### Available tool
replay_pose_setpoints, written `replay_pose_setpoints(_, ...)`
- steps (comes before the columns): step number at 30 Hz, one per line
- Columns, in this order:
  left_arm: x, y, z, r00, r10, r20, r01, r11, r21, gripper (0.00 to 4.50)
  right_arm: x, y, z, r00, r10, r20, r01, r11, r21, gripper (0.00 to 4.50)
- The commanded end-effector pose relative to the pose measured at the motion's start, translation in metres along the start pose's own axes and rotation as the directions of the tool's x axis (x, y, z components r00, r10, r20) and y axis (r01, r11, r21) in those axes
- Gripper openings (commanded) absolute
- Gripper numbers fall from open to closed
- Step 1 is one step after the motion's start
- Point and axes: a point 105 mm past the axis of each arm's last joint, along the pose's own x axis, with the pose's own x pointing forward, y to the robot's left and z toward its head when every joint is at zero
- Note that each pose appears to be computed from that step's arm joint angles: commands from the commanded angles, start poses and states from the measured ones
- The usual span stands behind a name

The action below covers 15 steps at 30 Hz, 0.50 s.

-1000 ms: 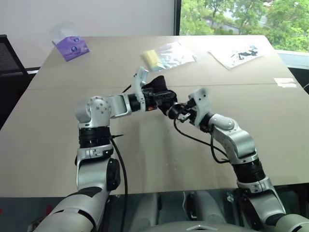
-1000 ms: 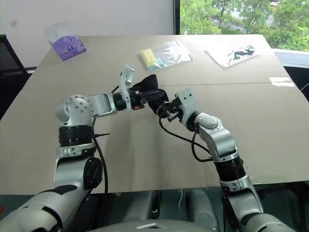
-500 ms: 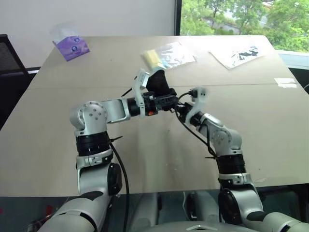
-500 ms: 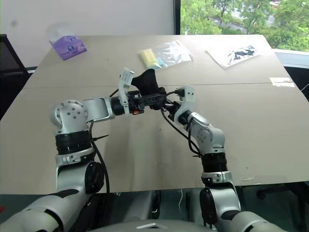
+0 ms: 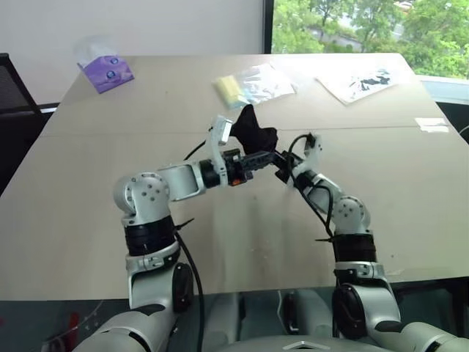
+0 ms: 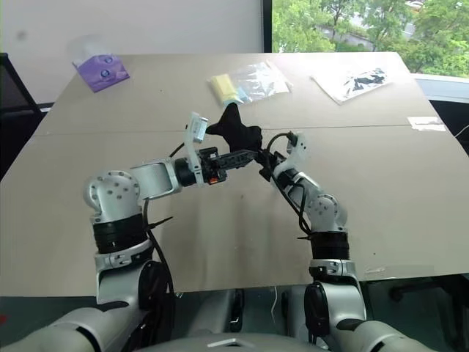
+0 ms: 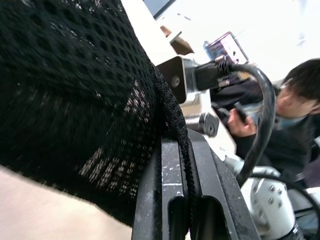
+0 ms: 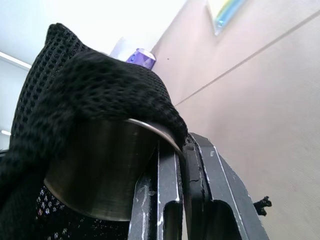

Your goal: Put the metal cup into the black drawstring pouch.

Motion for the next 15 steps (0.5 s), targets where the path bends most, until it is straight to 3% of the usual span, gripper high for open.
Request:
replay_pose_setpoints(1, 0.024, -0.048, 0.014, 0.974, -0.224, 0.039, 0.226, 0.973, -0.056, 0.0, 0.017, 0.031, -0.021, 0.993, 0.054, -0.1, -0.101, 0.832, -0.546, 0.03)
replay_pose_setpoints(4, 0.027, -0.055, 0.025, 0.965, -0.249, 0.082, 0.256, 0.962, -0.096, 0.0, 0.012, 0.021, -0.047, 0.972, 0.037, -0.233, -0.219, 0.505, -0.835, 0.03)
replay_pose_setpoints(5, 0.027, -0.055, 0.029, 0.965, -0.245, 0.094, 0.254, 0.961, -0.11, 0.0, 0.01, 0.021, -0.049, 0.969, 0.054, -0.241, -0.237, 0.48, -0.845, 0.03)
replay_pose_setpoints(6, 0.026, -0.053, 0.031, 0.967, -0.236, 0.101, 0.247, 0.961, -0.121, 0.0, 0.009, 0.022, -0.047, 0.972, 0.081, -0.221, -0.23, 0.525, -0.819, 0.03)
replay_pose_setpoints(9, 0.02, -0.037, 0.025, 0.984, -0.164, 0.065, 0.171, 0.977, -0.126, 0.0, 0.007, 0.035, -0.022, 0.981, 0.182, -0.068, -0.186, 0.786, -0.59, 0.03)
replay_pose_setpoints(12, 0.012, -0.019, 0.014, 0.997, -0.082, 0.013, 0.083, 0.988, -0.13, 0.0, -0.002, 0.045, -0.004, 0.965, 0.261, 0.015, -0.232, 0.881, -0.412, 0.03)
replay_pose_setpoints(15, 0.008, -0.017, 0.007, 0.996, -0.083, -0.022, 0.079, 0.989, -0.125, 0.0, -0.004, 0.042, 0.009, 0.967, 0.243, 0.071, -0.202, 0.911, -0.36, 0.03)
